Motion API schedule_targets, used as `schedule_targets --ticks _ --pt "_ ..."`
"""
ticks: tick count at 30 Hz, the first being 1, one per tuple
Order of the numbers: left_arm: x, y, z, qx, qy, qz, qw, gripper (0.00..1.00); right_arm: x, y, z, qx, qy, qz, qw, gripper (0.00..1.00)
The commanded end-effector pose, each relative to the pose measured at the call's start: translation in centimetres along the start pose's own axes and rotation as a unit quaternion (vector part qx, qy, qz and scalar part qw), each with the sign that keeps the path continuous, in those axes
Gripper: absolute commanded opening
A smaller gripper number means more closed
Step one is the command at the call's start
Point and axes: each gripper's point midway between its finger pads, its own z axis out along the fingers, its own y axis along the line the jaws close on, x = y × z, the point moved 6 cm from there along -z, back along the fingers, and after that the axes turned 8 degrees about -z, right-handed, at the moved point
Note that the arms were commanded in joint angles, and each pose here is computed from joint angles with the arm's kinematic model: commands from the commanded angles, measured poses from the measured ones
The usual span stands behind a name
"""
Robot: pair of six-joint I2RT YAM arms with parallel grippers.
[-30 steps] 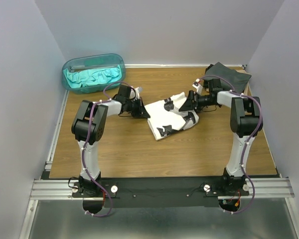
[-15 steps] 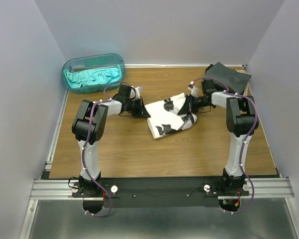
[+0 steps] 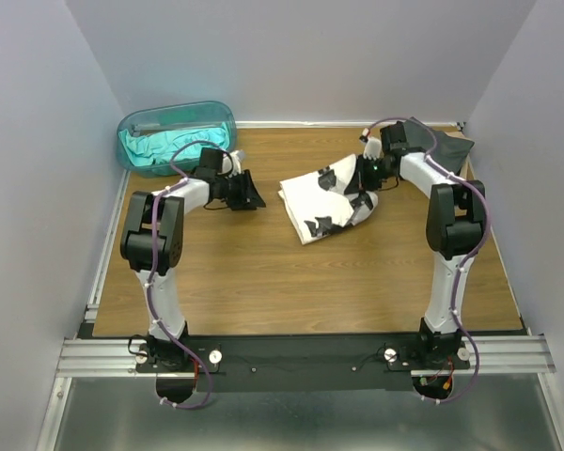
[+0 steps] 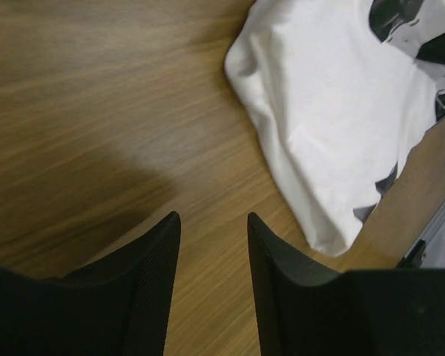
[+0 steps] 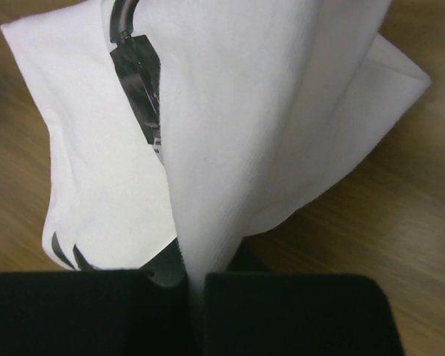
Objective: Fold and stack the t-shirts
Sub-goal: Neatly place the folded tshirt to the corner
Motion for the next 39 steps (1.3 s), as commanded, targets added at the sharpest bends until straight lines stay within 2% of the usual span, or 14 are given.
schedule_targets --ticks 1,8,17,28,38,39 --pt "-0.1 1.0 -2.4 -0.022 -0.015 0.016 1.0 0.49 -3.4 -1.7 -1.8 0.083 -0.011 -0.03 0.996 0.0" --pt "2.3 3.2 -2.9 -0.03 -0.005 -0.004 1.0 0.49 -7.2 -4.3 -3.5 0.134 -0.025 -0.032 0.99 0.0" --pt "4.0 4.3 -2.8 -0.04 0.003 -0.014 0.999 0.49 -13.3 -5.4 -6.4 0.176 -0.103 -0.054 0.978 0.0" --pt "5.5 5.3 -2.6 -0.051 0.012 -0.024 0.998 0.49 -17.4 -4.8 -10.6 0.168 -0.194 -0.028 0.966 0.0" --pt "6.6 6.0 -2.5 -0.056 0.021 -0.033 0.998 0.49 -19.8 -2.9 -15.3 0.164 -0.27 -0.004 0.949 0.0" --pt "6.6 6.0 -2.4 -0.056 0.02 -0.033 0.998 0.49 -20.0 -3.9 -16.7 0.168 -0.285 0.009 0.943 0.0"
